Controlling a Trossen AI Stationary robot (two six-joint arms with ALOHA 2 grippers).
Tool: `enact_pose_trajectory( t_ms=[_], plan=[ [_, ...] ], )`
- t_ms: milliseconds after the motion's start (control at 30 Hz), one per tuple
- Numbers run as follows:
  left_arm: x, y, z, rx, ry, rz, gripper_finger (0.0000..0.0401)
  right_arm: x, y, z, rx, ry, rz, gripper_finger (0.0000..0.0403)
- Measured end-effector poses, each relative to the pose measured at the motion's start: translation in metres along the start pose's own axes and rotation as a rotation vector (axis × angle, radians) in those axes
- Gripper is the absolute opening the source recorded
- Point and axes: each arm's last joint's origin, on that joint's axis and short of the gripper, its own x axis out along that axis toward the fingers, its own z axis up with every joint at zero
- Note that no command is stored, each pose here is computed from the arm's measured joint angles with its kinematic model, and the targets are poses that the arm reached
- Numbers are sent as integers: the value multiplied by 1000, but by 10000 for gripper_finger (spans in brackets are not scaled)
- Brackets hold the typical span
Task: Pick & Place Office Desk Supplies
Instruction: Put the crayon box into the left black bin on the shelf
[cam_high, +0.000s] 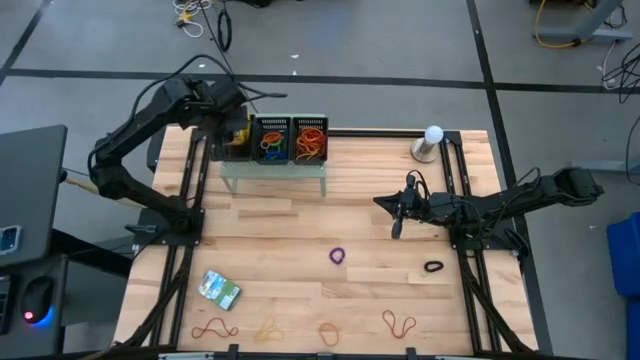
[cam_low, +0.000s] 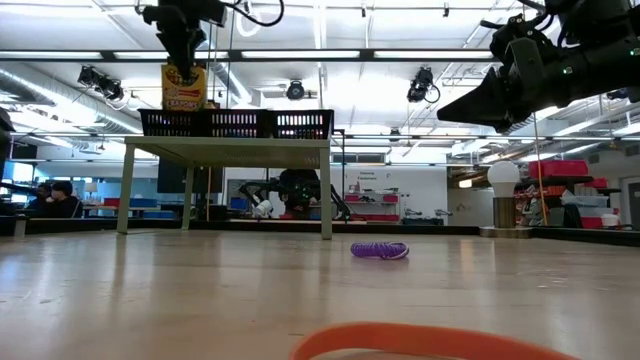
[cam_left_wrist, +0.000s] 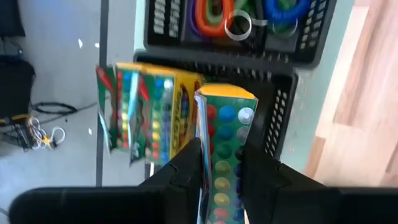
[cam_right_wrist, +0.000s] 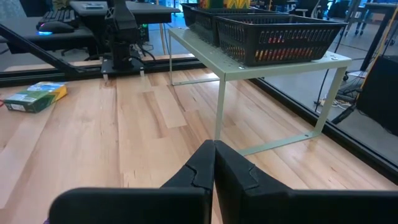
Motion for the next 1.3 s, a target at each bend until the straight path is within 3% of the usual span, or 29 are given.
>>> enact_pose_trajectory(
  t_ms=[567,1033,1300],
  plan=[
    [41,-7,0,41,99,-38,91,0,0,0,2,0,0,13],
    [41,-1,7,21,49,56,157,0,0,0,2,0,0,13],
    [40,1,6,31,95,136,187,0,0,0,2,0,0,13]
  ],
)
